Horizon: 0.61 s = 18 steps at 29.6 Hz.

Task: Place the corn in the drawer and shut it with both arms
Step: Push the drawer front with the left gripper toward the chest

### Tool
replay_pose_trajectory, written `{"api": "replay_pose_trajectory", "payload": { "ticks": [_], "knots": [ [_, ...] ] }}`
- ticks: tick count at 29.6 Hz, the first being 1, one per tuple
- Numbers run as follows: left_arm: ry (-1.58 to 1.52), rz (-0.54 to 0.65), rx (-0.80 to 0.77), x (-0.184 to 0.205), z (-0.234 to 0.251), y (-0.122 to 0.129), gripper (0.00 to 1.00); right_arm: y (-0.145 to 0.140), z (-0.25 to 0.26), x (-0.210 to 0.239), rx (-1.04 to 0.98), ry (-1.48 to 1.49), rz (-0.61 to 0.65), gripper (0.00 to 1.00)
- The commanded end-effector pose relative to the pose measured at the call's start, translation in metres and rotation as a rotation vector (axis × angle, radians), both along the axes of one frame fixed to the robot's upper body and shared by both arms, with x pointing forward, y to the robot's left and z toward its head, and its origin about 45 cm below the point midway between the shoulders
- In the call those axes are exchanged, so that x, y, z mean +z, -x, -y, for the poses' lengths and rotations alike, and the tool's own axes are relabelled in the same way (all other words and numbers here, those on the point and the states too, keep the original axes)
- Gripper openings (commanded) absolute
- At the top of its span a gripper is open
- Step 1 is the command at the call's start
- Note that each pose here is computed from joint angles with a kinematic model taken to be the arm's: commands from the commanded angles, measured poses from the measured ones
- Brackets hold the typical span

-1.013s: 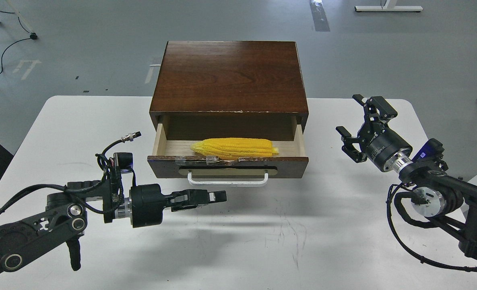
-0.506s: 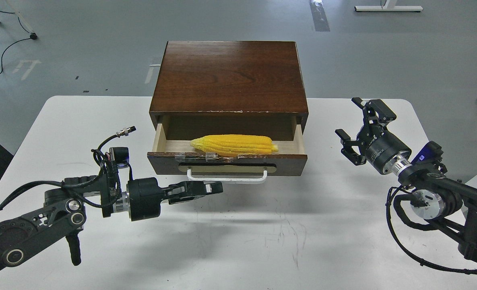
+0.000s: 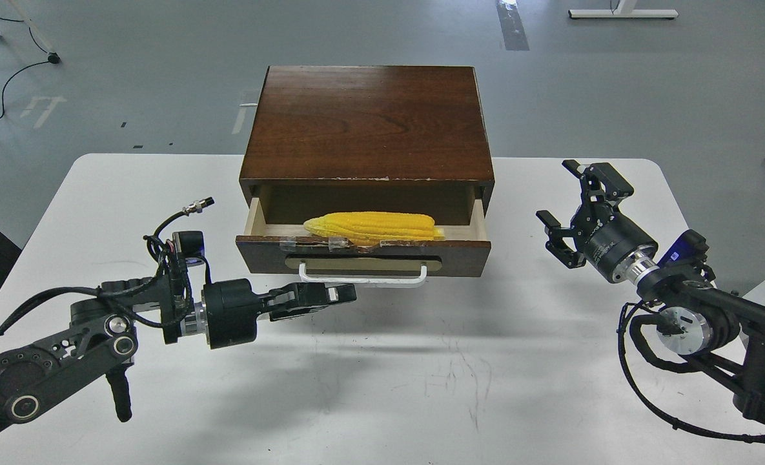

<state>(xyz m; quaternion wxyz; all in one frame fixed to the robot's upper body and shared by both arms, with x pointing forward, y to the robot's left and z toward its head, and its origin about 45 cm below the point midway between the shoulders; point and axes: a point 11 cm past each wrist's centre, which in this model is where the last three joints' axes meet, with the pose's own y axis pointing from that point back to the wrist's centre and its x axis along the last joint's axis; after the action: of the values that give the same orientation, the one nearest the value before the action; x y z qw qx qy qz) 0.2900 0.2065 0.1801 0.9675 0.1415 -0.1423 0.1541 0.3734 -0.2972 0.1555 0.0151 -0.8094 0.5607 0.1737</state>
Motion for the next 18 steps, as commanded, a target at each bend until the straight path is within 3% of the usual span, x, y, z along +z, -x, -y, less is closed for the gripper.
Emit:
{"api": "replay_pose_trajectory", "payload": {
  "ticks": [1,18],
  "knots": [
    [-0.009,-0.002,0.019,-0.002,-0.005,-0.004,0.00,0.000,0.000,0.000,-0.001,-0.001,-0.001,0.99],
    [-0.002,-0.002,0.048,-0.002,-0.007,-0.016,0.00,0.004,0.001,-0.005,-0.004,-0.003,-0.013,0.99]
  ]
}}
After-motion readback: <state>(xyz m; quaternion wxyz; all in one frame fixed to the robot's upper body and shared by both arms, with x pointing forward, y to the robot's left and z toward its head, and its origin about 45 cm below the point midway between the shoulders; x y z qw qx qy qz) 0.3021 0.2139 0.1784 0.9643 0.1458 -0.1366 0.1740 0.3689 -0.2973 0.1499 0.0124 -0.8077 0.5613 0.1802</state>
